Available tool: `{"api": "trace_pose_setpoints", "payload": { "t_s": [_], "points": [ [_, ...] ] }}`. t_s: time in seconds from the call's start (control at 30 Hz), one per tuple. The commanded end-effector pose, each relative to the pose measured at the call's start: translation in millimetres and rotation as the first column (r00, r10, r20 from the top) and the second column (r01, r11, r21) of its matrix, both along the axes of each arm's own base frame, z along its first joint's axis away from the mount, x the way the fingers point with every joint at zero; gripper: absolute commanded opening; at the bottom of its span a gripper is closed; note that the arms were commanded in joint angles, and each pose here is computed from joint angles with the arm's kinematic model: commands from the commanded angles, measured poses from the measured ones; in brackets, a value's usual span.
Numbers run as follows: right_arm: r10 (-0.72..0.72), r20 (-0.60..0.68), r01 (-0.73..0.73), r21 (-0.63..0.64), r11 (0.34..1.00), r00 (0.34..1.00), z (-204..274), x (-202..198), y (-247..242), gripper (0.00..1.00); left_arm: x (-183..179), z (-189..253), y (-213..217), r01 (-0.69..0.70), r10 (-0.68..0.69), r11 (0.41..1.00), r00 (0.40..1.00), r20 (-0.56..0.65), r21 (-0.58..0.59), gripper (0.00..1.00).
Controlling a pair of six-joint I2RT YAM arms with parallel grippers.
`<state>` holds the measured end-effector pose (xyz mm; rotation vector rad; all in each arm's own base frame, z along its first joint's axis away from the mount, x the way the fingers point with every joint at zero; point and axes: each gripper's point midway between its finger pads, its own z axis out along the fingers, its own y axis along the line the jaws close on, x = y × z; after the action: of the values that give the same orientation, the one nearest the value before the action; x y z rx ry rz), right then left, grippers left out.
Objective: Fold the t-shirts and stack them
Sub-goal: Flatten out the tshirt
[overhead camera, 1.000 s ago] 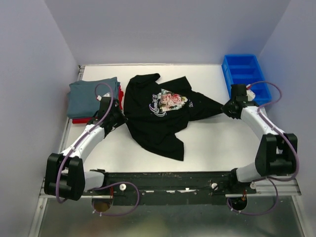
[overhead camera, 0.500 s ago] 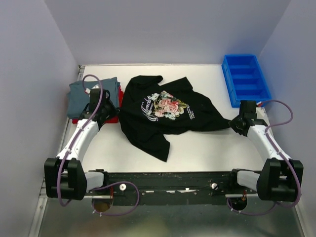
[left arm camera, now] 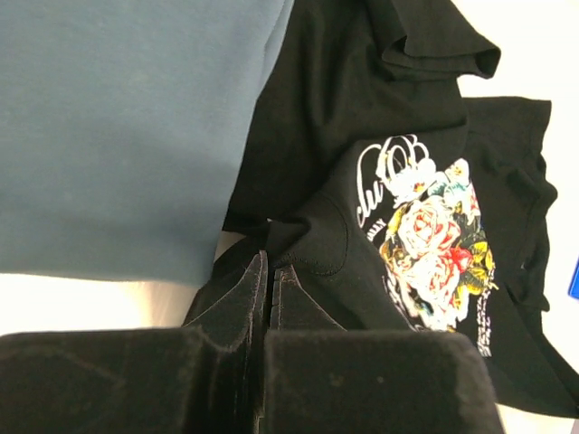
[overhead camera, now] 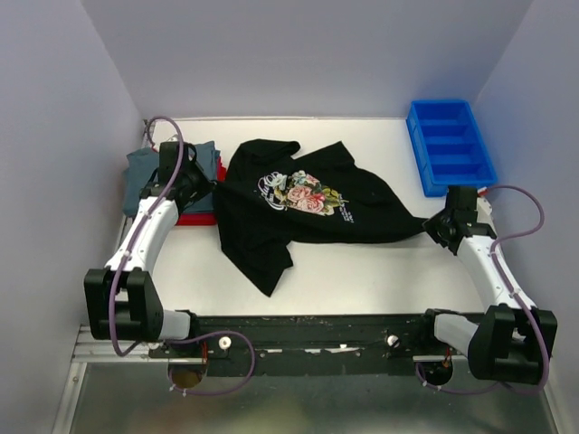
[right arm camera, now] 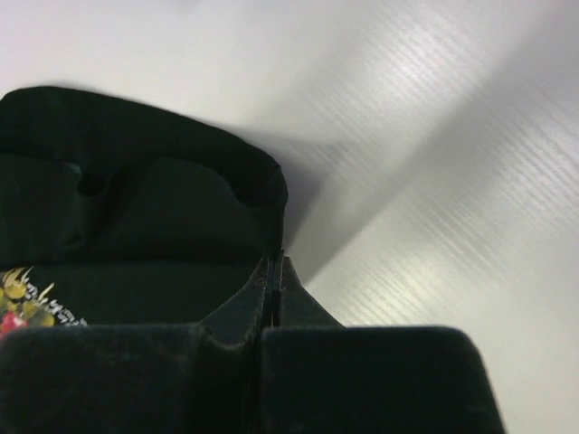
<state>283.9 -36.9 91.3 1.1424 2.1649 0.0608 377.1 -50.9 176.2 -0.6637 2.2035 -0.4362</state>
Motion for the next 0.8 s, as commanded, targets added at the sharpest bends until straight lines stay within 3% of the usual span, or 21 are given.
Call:
{"api": "trace_pose_setpoints", "payload": {
  "t_s": [0.0,0.13,0.27,0.4,0.67,0.73,0.77],
  "points": [
    [0.067,0.071,-0.071,0.063,0.995,0.995,15,19,14,0.01,29,5,-29,0.072,-0.071,0.997,0.997,0.014,-0.038,0.0],
    [0.121,0.126,-0.134,0.099,0.986,0.985,25,41,24,0.01,65,15,-53,0.095,-0.095,0.995,0.995,0.006,0.021,0.0],
    [0.122,0.12,-0.135,0.107,0.985,0.985,45,64,23,0.01,93,29,-34,0.012,-0.011,0.997,1.0,-0.005,0.081,0.0],
    [0.151,0.152,-0.177,0.17,0.969,0.977,61,88,34,0.01,92,42,-22,-0.032,0.029,0.996,0.999,0.038,0.081,0.0],
    [0.214,0.147,-0.247,0.276,0.929,0.966,48,157,58,0.02,86,27,8,-0.093,0.091,0.993,0.996,0.023,0.072,0.0],
    [0.263,0.117,-0.287,0.296,0.911,0.958,43,170,67,0.08,89,27,14,-0.107,0.106,0.991,0.994,0.021,0.075,0.0],
    [0.288,0.1,-0.305,0.3,0.904,0.952,40,173,71,0.16,91,27,16,-0.112,0.111,0.991,0.994,0.02,0.074,0.0]
  ]
}}
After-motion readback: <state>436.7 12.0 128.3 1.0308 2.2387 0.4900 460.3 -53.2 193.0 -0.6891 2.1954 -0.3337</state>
